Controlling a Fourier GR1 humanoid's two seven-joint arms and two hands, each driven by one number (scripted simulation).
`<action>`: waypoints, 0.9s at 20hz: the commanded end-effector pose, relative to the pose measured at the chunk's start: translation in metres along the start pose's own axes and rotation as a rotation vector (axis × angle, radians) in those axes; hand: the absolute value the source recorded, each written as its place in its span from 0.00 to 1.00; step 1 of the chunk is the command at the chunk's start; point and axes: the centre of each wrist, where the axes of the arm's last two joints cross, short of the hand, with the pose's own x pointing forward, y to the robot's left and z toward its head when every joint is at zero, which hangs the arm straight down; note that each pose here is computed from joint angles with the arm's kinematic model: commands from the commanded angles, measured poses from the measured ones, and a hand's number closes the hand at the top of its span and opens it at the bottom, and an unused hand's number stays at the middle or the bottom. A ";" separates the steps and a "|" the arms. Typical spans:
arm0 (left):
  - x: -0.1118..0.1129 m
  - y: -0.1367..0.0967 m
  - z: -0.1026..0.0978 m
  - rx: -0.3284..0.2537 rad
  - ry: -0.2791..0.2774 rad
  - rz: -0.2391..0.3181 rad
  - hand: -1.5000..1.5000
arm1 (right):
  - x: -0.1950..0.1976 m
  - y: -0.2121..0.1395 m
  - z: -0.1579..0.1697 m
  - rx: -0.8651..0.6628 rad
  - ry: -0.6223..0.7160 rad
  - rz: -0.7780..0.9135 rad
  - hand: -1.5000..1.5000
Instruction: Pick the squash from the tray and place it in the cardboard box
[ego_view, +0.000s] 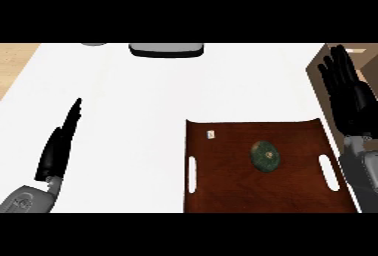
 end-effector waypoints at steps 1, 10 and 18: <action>0.008 0.001 0.002 0.039 -0.032 0.089 0.50 | -0.001 -0.012 0.022 -0.095 -0.035 -0.014 1.00; 0.048 0.004 0.006 -0.011 -0.067 0.482 0.50 | -0.088 -0.116 0.132 -0.562 0.141 0.358 0.00; 0.064 -0.002 -0.006 -0.029 -0.058 0.529 0.50 | -0.030 -0.116 0.133 -0.236 0.017 0.614 0.00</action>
